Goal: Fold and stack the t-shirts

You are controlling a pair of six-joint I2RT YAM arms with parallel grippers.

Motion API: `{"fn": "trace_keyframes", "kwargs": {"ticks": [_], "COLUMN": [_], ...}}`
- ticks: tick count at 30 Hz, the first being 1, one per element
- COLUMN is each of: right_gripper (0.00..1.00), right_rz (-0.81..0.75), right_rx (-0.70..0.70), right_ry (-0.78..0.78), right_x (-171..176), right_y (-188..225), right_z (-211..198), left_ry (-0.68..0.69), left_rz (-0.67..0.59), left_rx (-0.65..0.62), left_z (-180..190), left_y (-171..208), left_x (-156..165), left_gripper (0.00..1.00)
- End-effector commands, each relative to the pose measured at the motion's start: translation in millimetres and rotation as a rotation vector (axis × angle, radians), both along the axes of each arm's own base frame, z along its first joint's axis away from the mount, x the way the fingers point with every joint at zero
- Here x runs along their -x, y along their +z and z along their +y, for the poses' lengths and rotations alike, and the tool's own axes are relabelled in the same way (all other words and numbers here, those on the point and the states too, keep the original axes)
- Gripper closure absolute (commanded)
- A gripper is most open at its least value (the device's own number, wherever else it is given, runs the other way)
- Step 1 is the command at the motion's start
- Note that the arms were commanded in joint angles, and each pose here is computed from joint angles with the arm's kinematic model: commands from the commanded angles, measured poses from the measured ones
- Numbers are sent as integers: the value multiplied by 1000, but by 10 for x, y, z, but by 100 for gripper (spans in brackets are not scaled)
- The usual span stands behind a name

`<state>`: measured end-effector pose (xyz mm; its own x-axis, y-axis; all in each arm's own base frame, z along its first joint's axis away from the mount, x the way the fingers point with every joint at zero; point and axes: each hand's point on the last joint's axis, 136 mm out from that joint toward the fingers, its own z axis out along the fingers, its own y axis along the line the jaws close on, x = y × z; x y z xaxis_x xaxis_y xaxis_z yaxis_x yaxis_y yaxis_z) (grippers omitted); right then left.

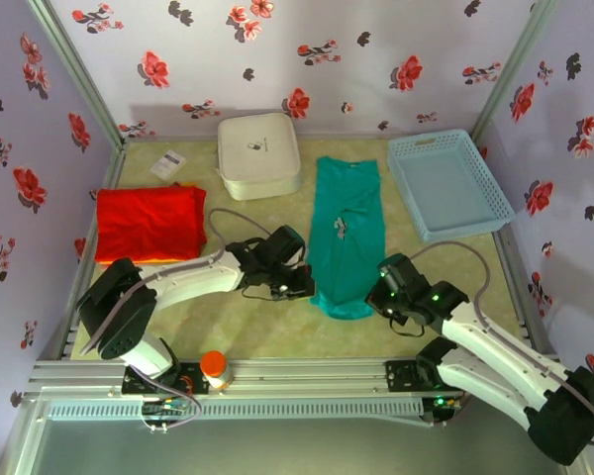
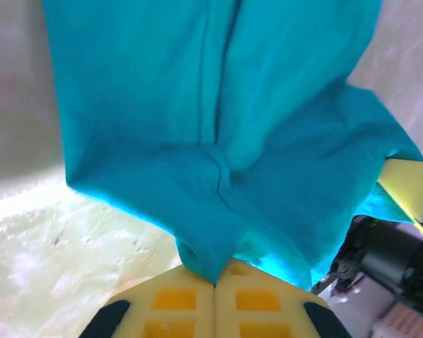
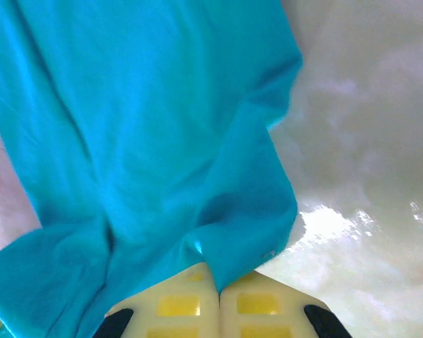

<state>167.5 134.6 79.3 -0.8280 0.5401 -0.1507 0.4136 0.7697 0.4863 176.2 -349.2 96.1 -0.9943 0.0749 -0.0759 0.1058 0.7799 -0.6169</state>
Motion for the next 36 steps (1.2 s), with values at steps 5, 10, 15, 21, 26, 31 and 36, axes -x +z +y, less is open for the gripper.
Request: {"fn": "trace_keyframes", "kwargs": {"ticks": [5,10,15,21,26,31,36], "right_gripper": [100,100,100,100,100,98,89], "right_rz": [-95,-103,-117,-108,-101,-66,-52], "right_rx": [-28,-9,-23,-51,-80,-88,-82], "right_ry": [-41,-10,-19,8,24,25,-12], "right_x": [-584,-932,-1298,-1675,-1919,-2094,-2245], "right_y": [287,398,420,333,248,65,-128], "right_z": [-49,-71,-120,-164,-173,-195,-281], "left_ry": [-17,-19,-32,-16,-19,-21,-36], "left_rz": [-110,-145,-135,-147,-142,-125,-129], "left_rx": [16,7,21,16,31,32,32], "left_z": [-23,-64,-172,-182,-232,-271,-320], "left_y": [286,333,265,215,153,11,-118], "left_x": [-560,-971,-1237,-1541,-1738,-1903,-2070], "left_gripper": [100,100,100,100,100,100,87]}}
